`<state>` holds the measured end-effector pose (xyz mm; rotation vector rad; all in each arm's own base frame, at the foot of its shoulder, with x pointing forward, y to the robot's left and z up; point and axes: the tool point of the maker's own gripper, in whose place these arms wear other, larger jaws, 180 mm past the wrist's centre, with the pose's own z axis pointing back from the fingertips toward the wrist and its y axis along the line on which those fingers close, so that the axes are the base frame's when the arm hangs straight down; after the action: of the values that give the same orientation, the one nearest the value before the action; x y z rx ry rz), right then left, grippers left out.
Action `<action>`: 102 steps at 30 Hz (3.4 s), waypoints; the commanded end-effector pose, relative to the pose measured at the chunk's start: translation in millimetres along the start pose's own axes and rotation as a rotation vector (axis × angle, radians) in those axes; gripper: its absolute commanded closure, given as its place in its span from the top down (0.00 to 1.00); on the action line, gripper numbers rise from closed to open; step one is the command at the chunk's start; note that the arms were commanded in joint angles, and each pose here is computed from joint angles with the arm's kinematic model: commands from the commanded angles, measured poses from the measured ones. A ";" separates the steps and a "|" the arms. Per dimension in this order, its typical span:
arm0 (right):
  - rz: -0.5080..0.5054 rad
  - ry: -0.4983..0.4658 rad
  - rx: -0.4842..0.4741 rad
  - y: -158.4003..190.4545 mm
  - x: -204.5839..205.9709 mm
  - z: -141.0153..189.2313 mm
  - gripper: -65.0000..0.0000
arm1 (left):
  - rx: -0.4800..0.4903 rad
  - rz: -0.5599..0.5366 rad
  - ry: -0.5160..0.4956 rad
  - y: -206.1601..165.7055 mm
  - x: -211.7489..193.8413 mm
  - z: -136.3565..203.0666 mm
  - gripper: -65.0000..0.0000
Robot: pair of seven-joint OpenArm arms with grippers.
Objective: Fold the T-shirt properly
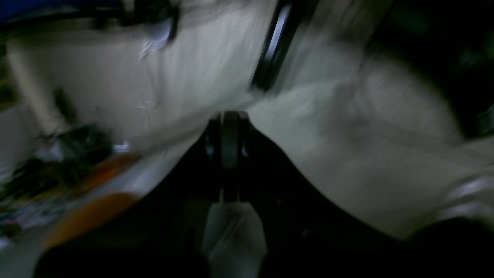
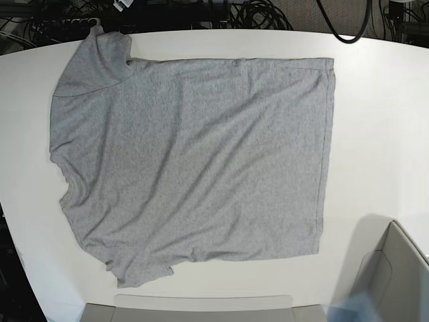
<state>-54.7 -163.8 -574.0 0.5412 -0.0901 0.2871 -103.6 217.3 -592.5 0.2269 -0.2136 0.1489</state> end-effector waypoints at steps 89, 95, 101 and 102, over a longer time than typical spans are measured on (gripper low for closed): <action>0.709 -0.378 -0.701 -12.3 284.8 272.4 0.03 | -0.016 0.098 -0.868 46.7 368.1 197.6 0.07; 0.631 -0.426 -0.779 -27.2 283.2 296.2 0.17 | -0.082 0.124 -0.789 42.8 371.4 189.1 0.29; 0.493 -0.434 -0.787 -49.0 263.5 294.1 0.13 | -0.085 0.123 -0.764 42.2 368.8 186.1 0.33; 0.440 -0.452 -0.795 -57.7 259.7 296.0 0.12 | -0.085 0.123 -0.764 42.2 368.8 186.1 0.33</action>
<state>203.7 -299.4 -317.0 -0.2104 -0.7162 0.4924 206.1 256.1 -333.8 0.1620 -0.9533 0.1778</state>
